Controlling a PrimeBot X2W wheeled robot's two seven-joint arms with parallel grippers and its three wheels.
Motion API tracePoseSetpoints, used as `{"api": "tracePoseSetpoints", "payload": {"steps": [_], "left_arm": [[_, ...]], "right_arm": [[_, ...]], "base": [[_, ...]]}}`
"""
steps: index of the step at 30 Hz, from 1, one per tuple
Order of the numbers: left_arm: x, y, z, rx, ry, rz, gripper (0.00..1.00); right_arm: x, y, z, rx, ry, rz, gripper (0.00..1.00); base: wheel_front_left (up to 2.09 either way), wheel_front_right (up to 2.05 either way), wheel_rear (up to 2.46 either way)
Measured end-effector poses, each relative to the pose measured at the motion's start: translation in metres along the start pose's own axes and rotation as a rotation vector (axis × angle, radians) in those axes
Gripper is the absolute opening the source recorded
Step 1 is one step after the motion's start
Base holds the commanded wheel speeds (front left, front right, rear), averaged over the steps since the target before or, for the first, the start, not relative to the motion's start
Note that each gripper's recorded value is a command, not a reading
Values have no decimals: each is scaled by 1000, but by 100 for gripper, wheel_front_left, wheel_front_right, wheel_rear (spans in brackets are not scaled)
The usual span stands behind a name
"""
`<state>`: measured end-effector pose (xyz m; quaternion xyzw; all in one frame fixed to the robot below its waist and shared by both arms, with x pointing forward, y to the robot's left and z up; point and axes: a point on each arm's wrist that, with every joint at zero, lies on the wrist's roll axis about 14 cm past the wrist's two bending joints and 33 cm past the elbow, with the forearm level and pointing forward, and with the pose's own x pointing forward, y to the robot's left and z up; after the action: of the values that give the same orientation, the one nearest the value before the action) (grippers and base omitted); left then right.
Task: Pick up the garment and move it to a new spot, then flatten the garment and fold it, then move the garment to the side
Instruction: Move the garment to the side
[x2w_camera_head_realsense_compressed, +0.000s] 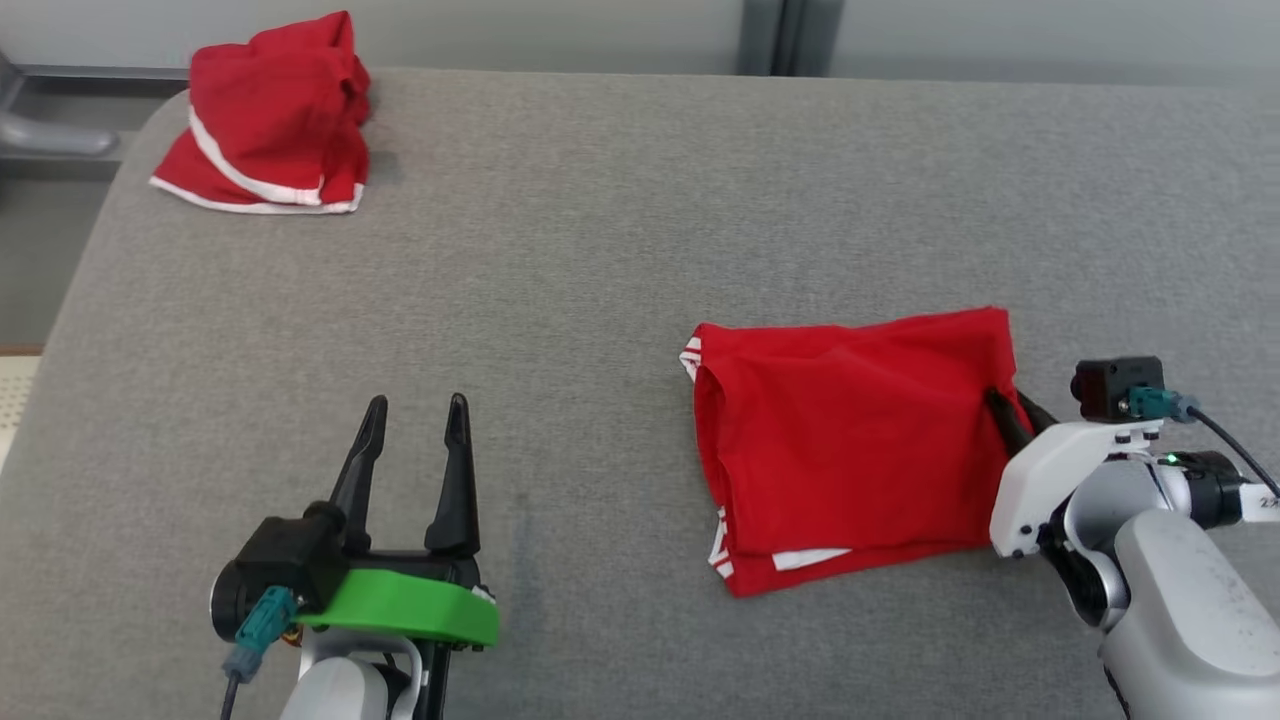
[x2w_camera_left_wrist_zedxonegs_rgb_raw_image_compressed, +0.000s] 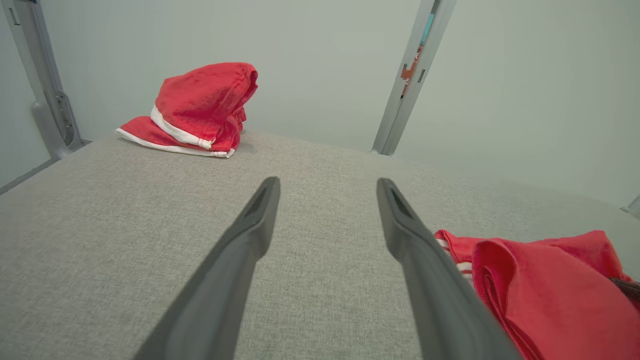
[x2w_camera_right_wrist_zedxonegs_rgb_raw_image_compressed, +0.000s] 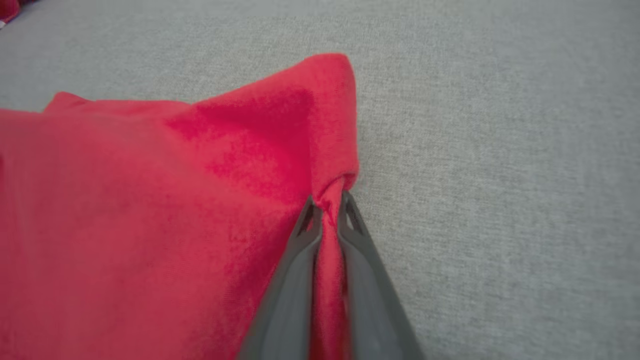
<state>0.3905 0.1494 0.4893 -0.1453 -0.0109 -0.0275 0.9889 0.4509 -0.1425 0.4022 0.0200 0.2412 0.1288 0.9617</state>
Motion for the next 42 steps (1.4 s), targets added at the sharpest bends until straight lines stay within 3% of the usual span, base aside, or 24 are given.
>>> {"api": "tracePoseSetpoints", "payload": {"steps": [8, 16, 25, 31, 42], "left_arm": [[33, -54, -16, 3, 26, -181, 100], [67, -117, -40, 12, 70, -393, 100], [75, -175, -76, -37, 151, -559, 100], [79, -173, -88, -54, 174, -550, 100], [85, -129, -67, -12, 119, -437, 100]], "right_arm": [[-28, -70, 23, 58, -131, -198, 0], [-78, -139, 22, 123, -210, -418, 0], [-119, -186, 10, 136, -212, -582, 0], [-106, -192, 11, 96, -181, -579, 0], [-81, -236, 87, -52, -235, -607, 0]], "base": [[0, 0, 0], [0, 0, 0], [0, 0, 0], [0, 0, 0], [0, 0, 0]]}}
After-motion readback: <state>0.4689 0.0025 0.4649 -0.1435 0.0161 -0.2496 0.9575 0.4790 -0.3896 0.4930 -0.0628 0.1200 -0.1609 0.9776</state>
